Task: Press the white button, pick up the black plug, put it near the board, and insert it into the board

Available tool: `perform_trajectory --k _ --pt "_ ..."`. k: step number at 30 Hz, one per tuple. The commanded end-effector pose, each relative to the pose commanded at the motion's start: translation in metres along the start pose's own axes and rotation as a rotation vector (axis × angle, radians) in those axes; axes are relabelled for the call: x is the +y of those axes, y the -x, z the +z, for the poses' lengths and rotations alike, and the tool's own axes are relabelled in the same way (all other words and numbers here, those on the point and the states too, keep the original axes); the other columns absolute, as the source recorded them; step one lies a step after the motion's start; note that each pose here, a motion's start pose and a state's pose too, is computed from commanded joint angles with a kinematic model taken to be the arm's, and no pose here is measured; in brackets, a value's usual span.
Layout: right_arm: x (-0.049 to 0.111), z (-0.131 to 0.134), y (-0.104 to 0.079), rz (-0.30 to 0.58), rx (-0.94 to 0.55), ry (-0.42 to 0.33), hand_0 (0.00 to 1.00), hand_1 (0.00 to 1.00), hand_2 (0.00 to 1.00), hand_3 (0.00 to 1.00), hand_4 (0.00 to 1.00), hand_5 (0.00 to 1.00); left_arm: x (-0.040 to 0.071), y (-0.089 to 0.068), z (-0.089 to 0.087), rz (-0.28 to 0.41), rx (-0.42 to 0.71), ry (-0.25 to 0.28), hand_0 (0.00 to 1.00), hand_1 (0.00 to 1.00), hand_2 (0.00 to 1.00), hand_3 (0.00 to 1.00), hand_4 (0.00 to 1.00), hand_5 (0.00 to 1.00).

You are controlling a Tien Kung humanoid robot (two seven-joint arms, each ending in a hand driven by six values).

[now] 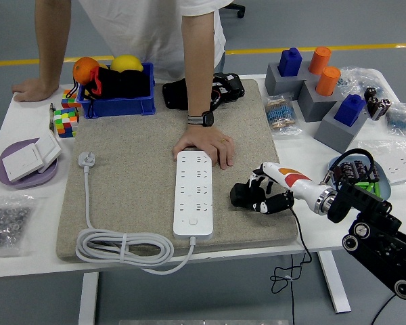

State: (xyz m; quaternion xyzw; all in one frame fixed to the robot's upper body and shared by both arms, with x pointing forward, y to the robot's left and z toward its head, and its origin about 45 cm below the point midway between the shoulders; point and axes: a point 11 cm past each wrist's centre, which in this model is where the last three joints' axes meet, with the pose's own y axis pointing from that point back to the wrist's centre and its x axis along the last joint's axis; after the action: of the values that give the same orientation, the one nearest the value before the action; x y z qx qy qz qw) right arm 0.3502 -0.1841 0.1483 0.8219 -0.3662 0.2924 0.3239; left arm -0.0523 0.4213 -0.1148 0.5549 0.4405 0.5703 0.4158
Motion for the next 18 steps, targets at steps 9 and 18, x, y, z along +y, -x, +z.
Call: perform_trajectory --k 9,18 --pt "0.0012 0.0023 0.0027 -0.010 -0.011 0.009 0.346 0.370 0.369 0.400 0.856 0.002 0.0000 0.0008 -0.0021 -0.001 0.001 -0.003 0.810 0.780 0.735 0.785 0.587 0.527" --pt "0.0021 -0.0021 -0.0001 -0.004 -0.014 -0.007 0.344 0.374 0.370 0.472 0.891 0.002 0.0000 0.0011 -0.0006 -0.001 0.003 -0.001 0.810 0.780 0.735 0.785 0.588 0.528"
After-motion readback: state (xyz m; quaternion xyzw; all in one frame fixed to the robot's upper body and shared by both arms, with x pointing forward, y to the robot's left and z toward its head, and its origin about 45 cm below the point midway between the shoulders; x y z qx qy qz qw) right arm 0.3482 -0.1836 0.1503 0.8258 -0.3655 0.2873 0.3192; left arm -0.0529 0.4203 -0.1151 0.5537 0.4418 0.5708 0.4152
